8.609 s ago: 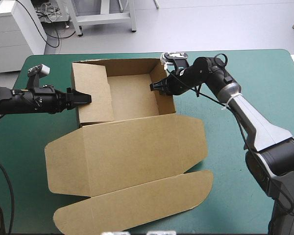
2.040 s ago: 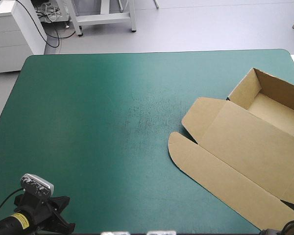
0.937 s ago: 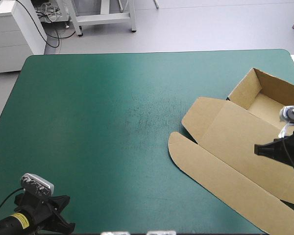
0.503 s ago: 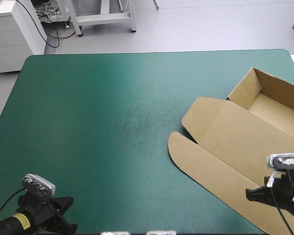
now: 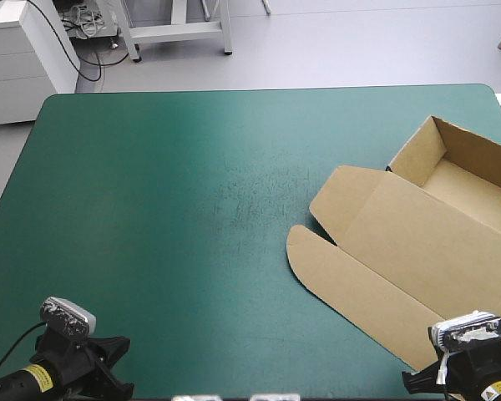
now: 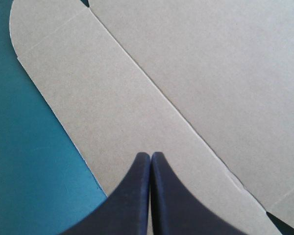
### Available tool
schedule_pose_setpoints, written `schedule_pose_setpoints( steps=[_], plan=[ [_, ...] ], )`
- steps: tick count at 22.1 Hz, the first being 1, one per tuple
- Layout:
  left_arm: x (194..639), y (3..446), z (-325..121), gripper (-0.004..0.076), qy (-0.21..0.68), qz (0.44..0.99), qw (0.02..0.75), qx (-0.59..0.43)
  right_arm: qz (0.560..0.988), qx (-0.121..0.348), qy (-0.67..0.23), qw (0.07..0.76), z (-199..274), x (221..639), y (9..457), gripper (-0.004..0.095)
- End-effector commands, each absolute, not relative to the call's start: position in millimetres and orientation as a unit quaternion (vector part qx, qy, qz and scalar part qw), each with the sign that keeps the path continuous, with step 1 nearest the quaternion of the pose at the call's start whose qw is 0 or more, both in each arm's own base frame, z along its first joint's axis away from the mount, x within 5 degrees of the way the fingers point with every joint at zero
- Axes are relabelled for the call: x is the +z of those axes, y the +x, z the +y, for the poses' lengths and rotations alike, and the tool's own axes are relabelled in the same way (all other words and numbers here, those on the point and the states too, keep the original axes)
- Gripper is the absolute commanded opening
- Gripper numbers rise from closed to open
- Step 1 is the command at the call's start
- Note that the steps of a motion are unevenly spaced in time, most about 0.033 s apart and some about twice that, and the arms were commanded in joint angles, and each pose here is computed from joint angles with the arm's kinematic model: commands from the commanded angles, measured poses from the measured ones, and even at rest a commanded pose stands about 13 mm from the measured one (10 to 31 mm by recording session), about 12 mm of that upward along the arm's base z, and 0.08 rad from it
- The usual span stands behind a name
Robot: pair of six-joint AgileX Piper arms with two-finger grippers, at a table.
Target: Fold the box
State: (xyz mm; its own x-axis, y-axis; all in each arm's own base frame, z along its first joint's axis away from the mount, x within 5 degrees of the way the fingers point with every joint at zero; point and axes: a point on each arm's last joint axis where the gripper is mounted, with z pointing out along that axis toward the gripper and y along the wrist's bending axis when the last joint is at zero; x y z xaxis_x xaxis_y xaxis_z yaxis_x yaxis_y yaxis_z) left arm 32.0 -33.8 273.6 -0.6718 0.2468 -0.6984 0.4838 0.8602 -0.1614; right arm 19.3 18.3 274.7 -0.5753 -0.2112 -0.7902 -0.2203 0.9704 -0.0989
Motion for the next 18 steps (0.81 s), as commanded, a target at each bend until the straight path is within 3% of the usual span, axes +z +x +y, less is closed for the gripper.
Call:
schedule_pose_setpoints(
  steps=[1,18],
  plan=[
    [283.5,34.8,-36.8,-0.0008,0.195,0.886,0.375,-0.188,0.860,-0.002,-0.119,0.496,19.1,287.4,18.4,-0.0021],
    [285.0,32.6,-41.2,-0.0008,0.192,0.882,0.369,-0.219,0.857,-0.005,-0.121,0.501,19.3,287.7,16.4,-0.0021]
  ],
)
